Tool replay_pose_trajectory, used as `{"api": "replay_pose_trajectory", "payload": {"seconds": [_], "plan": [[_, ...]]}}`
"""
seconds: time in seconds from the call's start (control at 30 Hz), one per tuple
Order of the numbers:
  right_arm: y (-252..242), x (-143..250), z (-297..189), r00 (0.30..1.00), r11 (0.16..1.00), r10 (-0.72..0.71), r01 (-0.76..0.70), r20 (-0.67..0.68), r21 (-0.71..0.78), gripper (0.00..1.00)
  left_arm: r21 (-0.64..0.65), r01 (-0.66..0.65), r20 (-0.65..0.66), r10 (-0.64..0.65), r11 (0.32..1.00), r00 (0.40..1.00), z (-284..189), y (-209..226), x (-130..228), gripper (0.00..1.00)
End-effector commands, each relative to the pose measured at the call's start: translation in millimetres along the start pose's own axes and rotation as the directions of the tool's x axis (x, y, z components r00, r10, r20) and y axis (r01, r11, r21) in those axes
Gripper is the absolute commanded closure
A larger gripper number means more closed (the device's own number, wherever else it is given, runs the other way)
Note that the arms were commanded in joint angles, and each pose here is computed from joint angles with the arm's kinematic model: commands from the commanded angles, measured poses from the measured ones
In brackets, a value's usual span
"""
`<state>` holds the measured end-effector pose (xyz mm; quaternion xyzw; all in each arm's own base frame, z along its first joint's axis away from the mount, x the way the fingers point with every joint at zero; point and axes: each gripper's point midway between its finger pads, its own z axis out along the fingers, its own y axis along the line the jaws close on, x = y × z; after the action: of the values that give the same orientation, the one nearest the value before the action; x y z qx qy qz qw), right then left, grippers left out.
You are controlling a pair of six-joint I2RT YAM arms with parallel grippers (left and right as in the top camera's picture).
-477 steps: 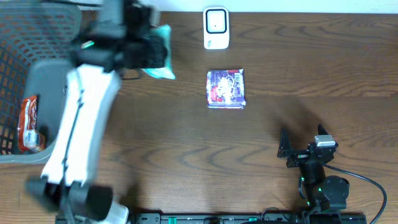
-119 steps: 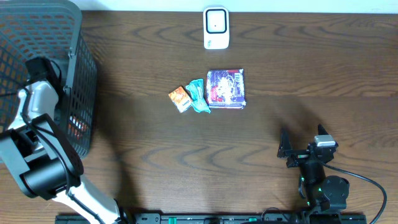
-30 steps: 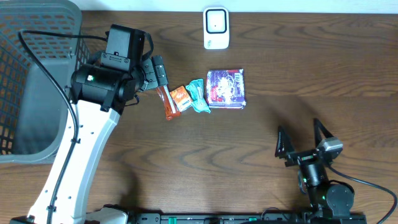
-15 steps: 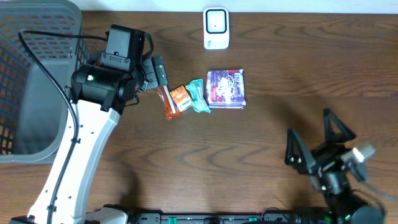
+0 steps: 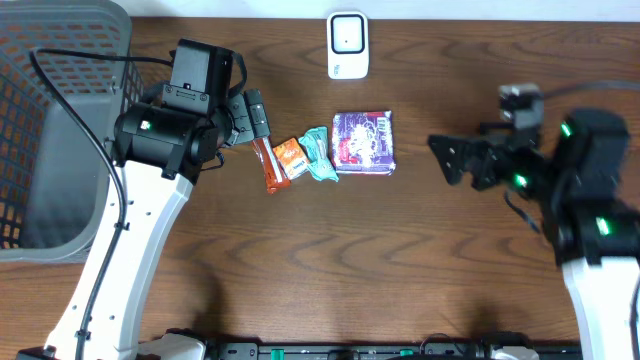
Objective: Scan the item barcode
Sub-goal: 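Move the right gripper forward toward the purple pack, then grasp the purple pack with the right gripper and lift it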
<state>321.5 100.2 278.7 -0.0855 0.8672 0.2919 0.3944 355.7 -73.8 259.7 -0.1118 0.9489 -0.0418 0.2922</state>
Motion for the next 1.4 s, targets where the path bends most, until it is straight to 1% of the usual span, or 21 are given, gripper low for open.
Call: {"api": "replay_pose_trajectory", "payload": {"seconds": [0.0, 0.13, 0.37, 0.43, 0.5, 0.63, 0.83, 0.9, 0.93, 0.97, 1.0, 1.03, 1.07, 1.13, 1.17, 1.2, 1.27, 1.3, 1.33, 1.37], "plan": [[8.6, 8.8, 20.8, 0.995, 0.987, 0.05, -0.063, -0.091, -0.147, 0.01, -0.003, 0.0, 0.018, 0.0, 1.0, 1.0, -4.4, 1.4, -5.4, 0.02], [-30.0, 29.7, 58.4, 0.971, 0.987, 0.133, -0.147, -0.198, -0.059, 0.01, -0.003, 0.0, 0.018, 0.0, 1.0, 1.0, -4.4, 1.4, -5.4, 0.02], [-70.4, 78.7, 115.7, 0.889, 0.955, 0.263, -0.294, -0.375, -0.027, 0.01, -0.004, 0.0, 0.018, 0.0, 1.0, 1.0, -4.3, 1.4, -5.2, 0.02], [-79.3, 86.7, 128.5, 0.878, 0.95, 0.276, -0.31, -0.392, -0.025, 0.02, -0.004, 0.0, 0.018, 0.0, 1.0, 1.0, -4.3, 1.4, -5.2, 0.02], [-87.6, 94.2, 142.1, 0.869, 0.946, 0.285, -0.324, -0.404, -0.031, 0.13, -0.004, 0.0, 0.017, 0.0, 1.0, 1.0, -4.3, 1.5, -5.2, 0.02], [-84.5, 100.8, 165.8, 0.867, 0.925, 0.273, -0.356, -0.417, -0.134, 0.13, -0.004, 0.0, 0.017, 0.0, 1.0, 1.0, -4.3, 1.5, -5.2, 0.02], [-81.1, 123.5, 208.1, 0.855, 0.915, 0.264, -0.368, -0.446, -0.163, 0.13, -0.004, 0.0, 0.017, 0.0, 1.0, 1.0, -4.3, 1.5, -5.2, 0.02], [-79.0, 129.9, 219.0, 0.859, 0.919, 0.247, -0.355, -0.449, -0.173, 0.15, -0.004, 0.0, 0.018, 0.0, 1.0, 1.0, -4.3, 1.4, -5.2, 0.02], [-81.2, 133.7, 223.9, 0.857, 0.922, 0.251, -0.353, -0.451, -0.157, 0.2, -0.004, 0.0, 0.018, 0.0, 1.0, 1.0, -4.3, 1.4, -5.2, 0.02], [-84.0, 136.9, 227.5, 0.852, 0.925, 0.263, -0.357, -0.453, -0.134, 0.28, -0.004, 0.0, 0.017, 0.0, 1.0, 1.0, -4.2, 1.5, -5.1, 0.02], [-88.7, 140.7, 230.9, 0.846, 0.928, 0.28, -0.36, -0.454, -0.097, 0.41, -0.004, 0.0, 0.017, 0.0, 1.0, 1.0, -4.1, 1.6, -4.9, 0.02], [-91.6, 143.1, 232.5, 0.842, 0.931, 0.288, -0.359, -0.455, -0.074, 0.63, -0.004, 0.0, 0.017, 0.0, 1.0, 1.0, -4.1, 1.6, -4.9, 0.02], [-93.0, 144.6, 233.0, 0.842, 0.934, 0.287, -0.352, -0.456, -0.061, 0.74, -0.004, 0.0, 0.017, 0.0, 1.0, 1.0, -4.1, 1.5, -5.0, 0.02], [-93.6, 142.5, 232.5, 0.846, 0.937, 0.285, -0.345, -0.451, -0.054, 0.83, -0.004, 0.0, 0.017, 0.0, 1.0, 1.0, -4.1, 1.5, -5.0, 0.02], [-93.4, 138.4, 231.1, 0.847, 0.938, 0.286, -0.343, -0.447, -0.051, 0.89, -0.004, 0.0, 0.017, 0.0, 1.0, 1.0, -4.1, 1.5, -5.0, 0.02], [-94.4, 133.4, 228.6, 0.849, 0.939, 0.289, -0.341, -0.443, -0.04, 0.99, -0.004, 0.0, 0.017, 0.0, 1.0, 1.0, -4.1, 1.5, -5.0, 0.02], [-102.6, 119.9, 219.3, 0.846, 0.946, 0.308, -0.321, -0.435, 0.046, 0.99, -0.004, 0.0, 0.017, 0.0, 1.0, 1.0, -4.1, 1.6, -4.9, 0.02], [-109.9, 111.1, 211.4, 0.846, 0.948, 0.317, -0.293, -0.429, 0.123, 0.99, -0.004, 0.0, 0.017, 0.0, 1.0, 1.0, -4.1, 1.5, -5.0, 0.02], [-124.9, 90.9, 190.1, 0.854, 0.933, 0.323, -0.216, -0.409, 0.286, 0.99, -0.004, 0.0, 0.017, 0.0, 1.0, 1.0, -4.1, 1.6, -4.9, 0.02], [-133.0, 78.6, 175.8, 0.862, 0.911, 0.318, -0.163, -0.394, 0.378, 0.99, -0.004, 0.0, 0.017, 0.0, 1.0, 1.0, -4.1, 1.5, -5.0, 0.02]]}}
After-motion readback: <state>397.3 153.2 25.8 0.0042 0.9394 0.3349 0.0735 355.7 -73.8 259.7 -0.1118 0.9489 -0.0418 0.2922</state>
